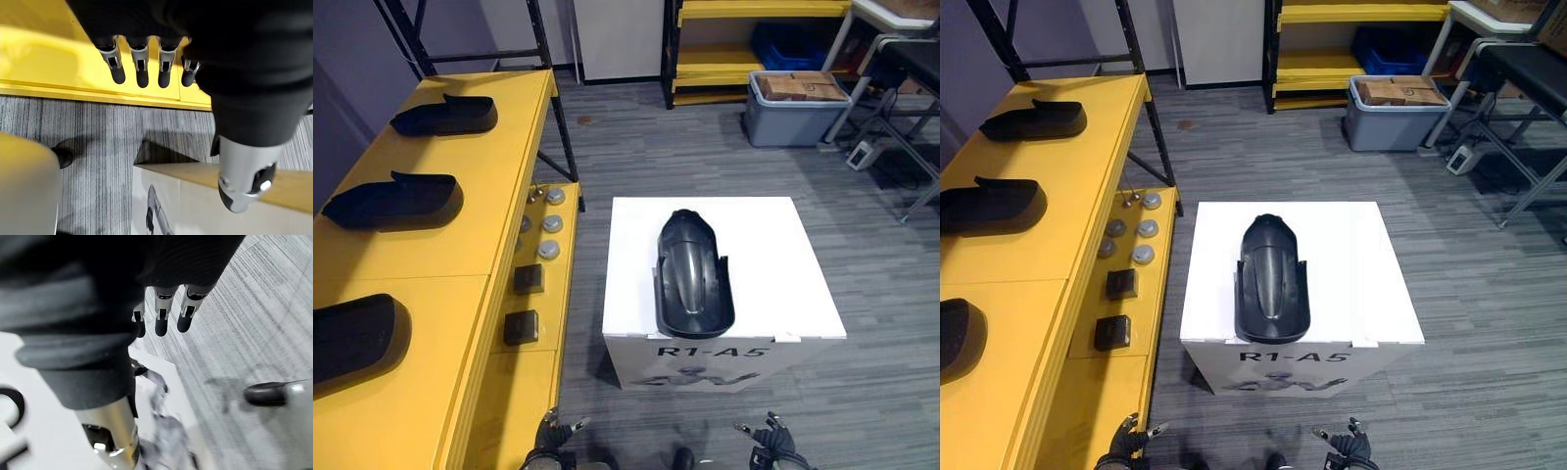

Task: Walk over and take plastic housings, then place them on the shelf

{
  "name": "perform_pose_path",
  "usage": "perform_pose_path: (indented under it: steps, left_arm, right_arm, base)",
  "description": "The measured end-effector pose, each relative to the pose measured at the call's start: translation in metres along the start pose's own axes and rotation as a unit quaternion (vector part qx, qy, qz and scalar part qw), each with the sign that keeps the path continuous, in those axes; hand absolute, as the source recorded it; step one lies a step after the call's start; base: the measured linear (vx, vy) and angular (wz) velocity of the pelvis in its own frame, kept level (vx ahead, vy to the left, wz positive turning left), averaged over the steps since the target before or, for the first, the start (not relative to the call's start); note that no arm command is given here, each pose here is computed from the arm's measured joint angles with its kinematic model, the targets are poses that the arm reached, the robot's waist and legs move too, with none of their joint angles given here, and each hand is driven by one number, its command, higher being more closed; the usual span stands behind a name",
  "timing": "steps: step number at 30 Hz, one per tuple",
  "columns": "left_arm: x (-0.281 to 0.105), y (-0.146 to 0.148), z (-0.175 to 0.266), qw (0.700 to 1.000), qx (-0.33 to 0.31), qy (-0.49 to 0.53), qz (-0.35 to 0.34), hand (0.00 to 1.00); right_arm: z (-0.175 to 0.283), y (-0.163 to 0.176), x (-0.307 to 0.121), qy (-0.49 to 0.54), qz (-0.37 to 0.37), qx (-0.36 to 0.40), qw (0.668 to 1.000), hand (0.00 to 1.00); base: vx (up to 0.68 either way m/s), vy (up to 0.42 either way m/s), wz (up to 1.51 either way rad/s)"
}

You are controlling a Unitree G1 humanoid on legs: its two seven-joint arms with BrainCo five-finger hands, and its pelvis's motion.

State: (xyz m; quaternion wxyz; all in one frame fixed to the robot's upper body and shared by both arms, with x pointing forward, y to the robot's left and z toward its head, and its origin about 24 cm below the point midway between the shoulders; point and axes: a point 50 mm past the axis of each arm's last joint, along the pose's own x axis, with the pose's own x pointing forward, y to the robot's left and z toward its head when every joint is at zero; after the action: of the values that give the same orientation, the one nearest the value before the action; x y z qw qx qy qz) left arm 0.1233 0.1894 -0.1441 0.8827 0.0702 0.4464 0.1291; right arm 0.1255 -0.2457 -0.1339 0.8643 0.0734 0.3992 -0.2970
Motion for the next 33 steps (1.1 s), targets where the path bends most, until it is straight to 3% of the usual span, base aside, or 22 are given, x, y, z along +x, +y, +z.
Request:
perform_pose_path:
  steps: [4, 7, 9, 12, 16, 23, 33]
  left_arm:
    - [-0.002, 0.008, -0.009, 1.000, -0.017, 0.014, 0.016, 0.00]
    - [-0.003, 0.012, -0.014, 0.999, -0.024, 0.021, 0.023, 0.00]
    - [-0.006, 0.014, -0.020, 0.999, -0.028, 0.029, 0.025, 0.00]
    - [-0.007, 0.014, -0.022, 0.999, -0.030, 0.028, 0.020, 0.00]
    - [-0.008, 0.004, -0.018, 1.000, -0.007, 0.015, -0.016, 0.00]
    - [-0.007, -0.001, -0.012, 0.999, 0.011, 0.000, -0.040, 0.00]
    - [-0.007, -0.005, -0.007, 0.999, 0.021, -0.010, -0.046, 0.00]
  right_arm:
    - [0.041, -0.043, 0.003, -0.077, -0.083, 0.059, 0.992, 0.00]
    - [0.090, -0.076, -0.007, -0.180, -0.133, 0.054, 0.973, 0.00]
    - [0.149, -0.085, -0.029, -0.303, -0.143, 0.048, 0.941, 0.00]
    - [0.179, -0.082, -0.048, -0.373, -0.141, 0.040, 0.916, 0.00]
    - [0.215, -0.038, -0.074, -0.471, -0.057, 0.015, 0.880, 0.00]
    - [0.228, 0.055, -0.094, -0.518, 0.121, -0.060, 0.844, 0.00]
    - [0.174, 0.109, -0.067, -0.419, 0.163, -0.180, 0.875, 0.00]
  base:
    - [0.02, 0.015, -0.03]
    - [0.00, 0.000, 0.00]
    - [-0.04, -0.011, 0.01]
    - [-0.01, -0.013, 0.00]
    - [-0.07, -0.024, 0.00]
    - [-0.05, -0.011, 0.13]
    - [0.03, -0.002, 0.13]
